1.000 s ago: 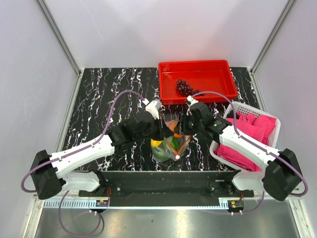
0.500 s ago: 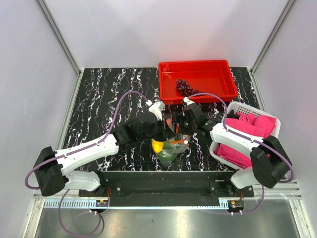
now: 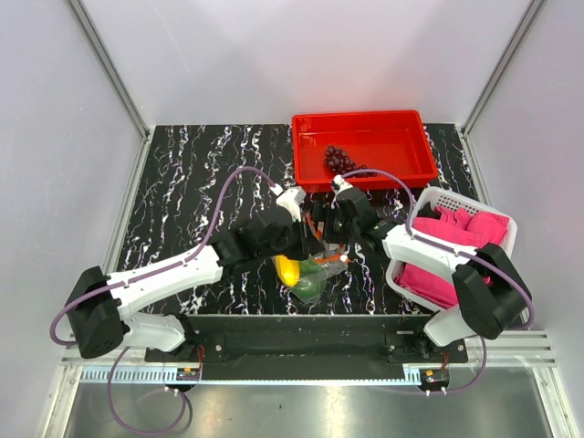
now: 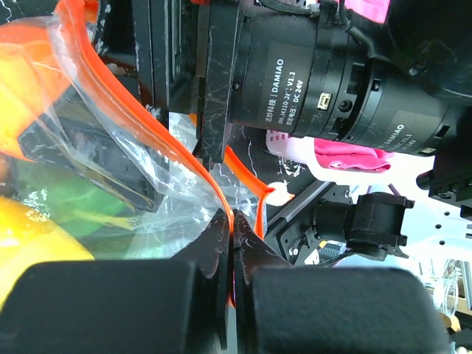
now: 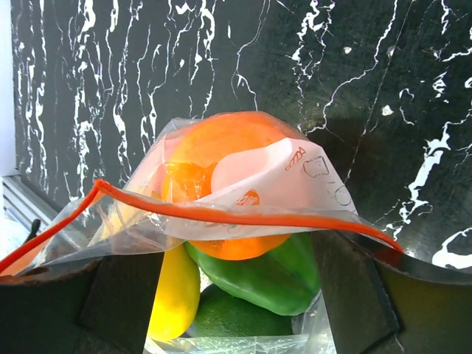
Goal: Open the zip-top bag and remove the fake food
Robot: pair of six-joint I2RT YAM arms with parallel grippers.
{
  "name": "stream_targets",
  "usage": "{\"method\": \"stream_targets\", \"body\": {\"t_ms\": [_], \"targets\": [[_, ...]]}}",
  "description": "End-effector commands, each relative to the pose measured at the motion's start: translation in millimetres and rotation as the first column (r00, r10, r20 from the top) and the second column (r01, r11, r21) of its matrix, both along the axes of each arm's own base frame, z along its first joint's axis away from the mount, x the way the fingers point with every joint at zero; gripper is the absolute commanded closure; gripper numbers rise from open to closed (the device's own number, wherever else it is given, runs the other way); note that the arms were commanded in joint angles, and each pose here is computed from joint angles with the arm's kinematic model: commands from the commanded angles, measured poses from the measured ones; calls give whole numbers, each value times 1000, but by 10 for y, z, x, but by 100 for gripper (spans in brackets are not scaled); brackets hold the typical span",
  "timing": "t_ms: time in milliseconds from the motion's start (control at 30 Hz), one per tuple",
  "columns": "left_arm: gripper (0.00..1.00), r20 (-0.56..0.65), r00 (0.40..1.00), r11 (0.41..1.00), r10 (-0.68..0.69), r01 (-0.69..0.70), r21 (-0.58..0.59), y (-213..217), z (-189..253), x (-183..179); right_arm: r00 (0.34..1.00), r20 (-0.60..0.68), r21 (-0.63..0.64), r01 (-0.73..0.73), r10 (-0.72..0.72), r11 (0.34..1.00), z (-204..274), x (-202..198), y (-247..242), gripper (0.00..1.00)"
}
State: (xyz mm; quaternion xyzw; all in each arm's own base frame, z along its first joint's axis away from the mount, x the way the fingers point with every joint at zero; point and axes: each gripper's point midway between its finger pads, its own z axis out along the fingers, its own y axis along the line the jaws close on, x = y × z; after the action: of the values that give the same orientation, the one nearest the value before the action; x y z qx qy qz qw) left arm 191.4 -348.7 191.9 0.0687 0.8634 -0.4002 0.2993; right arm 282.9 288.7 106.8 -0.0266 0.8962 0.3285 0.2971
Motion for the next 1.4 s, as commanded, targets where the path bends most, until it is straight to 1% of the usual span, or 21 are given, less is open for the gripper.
{"method": "stream_targets", "body": {"t_ms": [0, 67, 100, 200, 233, 333, 533, 633, 667, 767, 833, 967, 1000, 1133, 1233, 1367], "targets": [[100, 84, 996, 997, 2, 4, -73, -71, 402, 61, 997, 70, 92, 18, -24, 996, 377, 87, 101, 15], [100, 96, 995, 998, -2, 8, -63, -32, 435, 47, 998, 50, 75, 20, -23, 997, 354, 14, 43, 17], [100, 109, 994, 999, 18, -12, -53, 1, 458, 82, 999, 51, 86, 15, -19, 996, 389, -20, 29, 19], [100, 131, 991, 999, 20, -13, -49, 12, 530, 117, 1000, -6, 115, 16, -15, 993, 414, -126, 48, 22], [100, 137, 990, 999, 17, -10, -52, 5, 559, 124, 998, -48, 138, 43, -36, 990, 415, -154, 56, 22], [100, 140, 990, 998, 4, 5, -59, -60, 615, 140, 991, -121, 176, 71, -50, 982, 417, -239, 81, 22], [100, 127, 991, 996, -48, 58, -72, -219, 676, 129, 983, -161, 193, 120, -90, 974, 399, -305, 26, 20], [100, 122, 990, 994, -64, 74, -78, -265, 684, 116, 983, -156, 179, 127, -99, 976, 336, -303, -4, 18], [100, 119, 991, 994, -68, 78, -78, -276, 680, 108, 982, -157, 176, 128, -101, 976, 317, -302, -6, 14], [100, 118, 990, 992, -84, 94, -86, -329, 699, 86, 982, -163, 177, 126, -97, 976, 238, -280, 30, 12], [100, 113, 989, 991, -94, 104, -85, -359, 685, 74, 982, -163, 184, 128, -98, 975, 209, -237, 56, 12], [100, 107, 990, 991, -96, 104, -79, -384, 652, 77, 974, -199, 151, 137, -106, 979, 29, -203, 93, 11], [100, 103, 990, 992, -95, 103, -78, -382, 639, 74, 979, -170, 168, 140, -112, 976, 65, -130, 121, 11], [100, 95, 991, 992, -98, 105, -75, -385, 589, 51, 980, -158, 146, 146, -122, 978, 0, -65, 130, 11], [100, 94, 992, 994, -86, 93, -66, -330, 545, 48, 981, -137, 128, 155, -138, 980, -17, -18, 98, 13], [100, 100, 993, 995, -68, 74, -61, -230, 516, 21, 985, -80, 96, 160, -153, 982, 4, 17, 16, 22]]}}
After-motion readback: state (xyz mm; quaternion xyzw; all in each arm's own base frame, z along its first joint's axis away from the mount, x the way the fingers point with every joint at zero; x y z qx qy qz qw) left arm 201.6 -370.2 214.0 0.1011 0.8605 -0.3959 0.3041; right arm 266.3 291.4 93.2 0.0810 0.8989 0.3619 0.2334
